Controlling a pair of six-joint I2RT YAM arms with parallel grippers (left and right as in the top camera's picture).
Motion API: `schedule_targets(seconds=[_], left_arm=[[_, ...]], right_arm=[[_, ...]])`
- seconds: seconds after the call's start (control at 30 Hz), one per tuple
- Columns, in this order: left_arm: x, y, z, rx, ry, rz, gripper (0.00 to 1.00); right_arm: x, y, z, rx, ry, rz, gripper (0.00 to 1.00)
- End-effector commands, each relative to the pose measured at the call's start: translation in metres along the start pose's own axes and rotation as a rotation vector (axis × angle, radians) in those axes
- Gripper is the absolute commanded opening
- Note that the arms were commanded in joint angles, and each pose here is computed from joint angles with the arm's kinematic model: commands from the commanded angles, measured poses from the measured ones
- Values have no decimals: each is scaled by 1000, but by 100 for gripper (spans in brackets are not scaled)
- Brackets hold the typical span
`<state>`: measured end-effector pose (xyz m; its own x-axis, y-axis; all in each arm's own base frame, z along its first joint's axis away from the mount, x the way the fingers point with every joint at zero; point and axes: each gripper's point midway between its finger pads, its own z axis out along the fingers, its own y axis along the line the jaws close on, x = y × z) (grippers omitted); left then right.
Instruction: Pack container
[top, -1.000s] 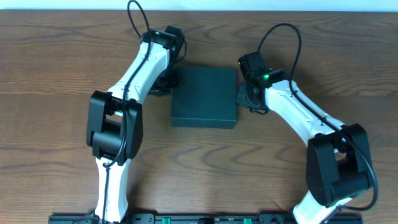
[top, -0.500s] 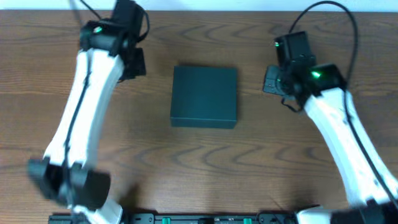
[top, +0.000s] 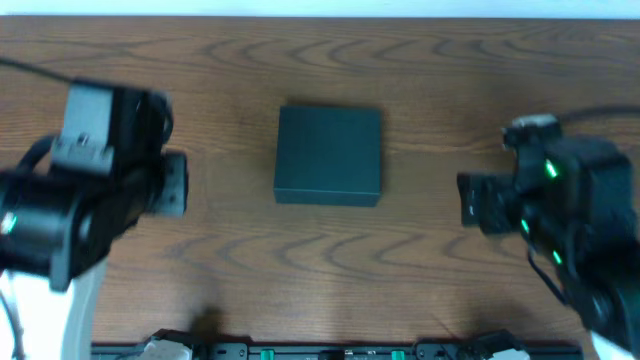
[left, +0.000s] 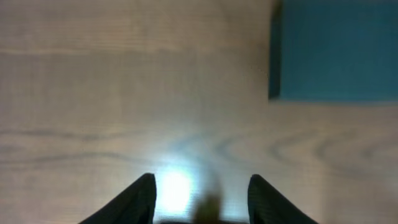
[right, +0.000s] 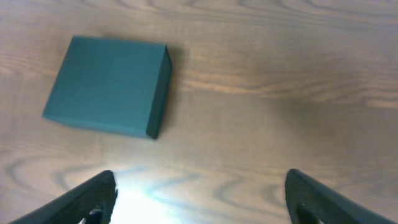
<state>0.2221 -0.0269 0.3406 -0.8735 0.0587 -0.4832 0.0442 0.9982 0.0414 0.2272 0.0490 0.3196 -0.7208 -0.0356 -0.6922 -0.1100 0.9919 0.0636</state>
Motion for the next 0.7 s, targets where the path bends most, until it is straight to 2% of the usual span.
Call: schedule_targets(seconds=[0.0,0.03,0.07,0.13,0.37,0.67], left_arm=[[24,-5,-20,65,4,51,56],[30,-6,-27,79,-10,53,62],[34,-8,-34,102,-37,51,72],[43,-12,-50,143,-92,49,95],[85,-14,-104,242,-314,35,95],[146,13,-149,185,-600,6,95]], right_arm=[[11,2,-24,-31,-30,-37,99],[18,0,-31,-30,-28,-37,99],[23,0,-35,-31,-24,-37,99],[36,-1,-44,-41,-12,-38,99],[72,10,-63,-129,50,-64,99],[107,4,-105,-153,-70,-39,99]])
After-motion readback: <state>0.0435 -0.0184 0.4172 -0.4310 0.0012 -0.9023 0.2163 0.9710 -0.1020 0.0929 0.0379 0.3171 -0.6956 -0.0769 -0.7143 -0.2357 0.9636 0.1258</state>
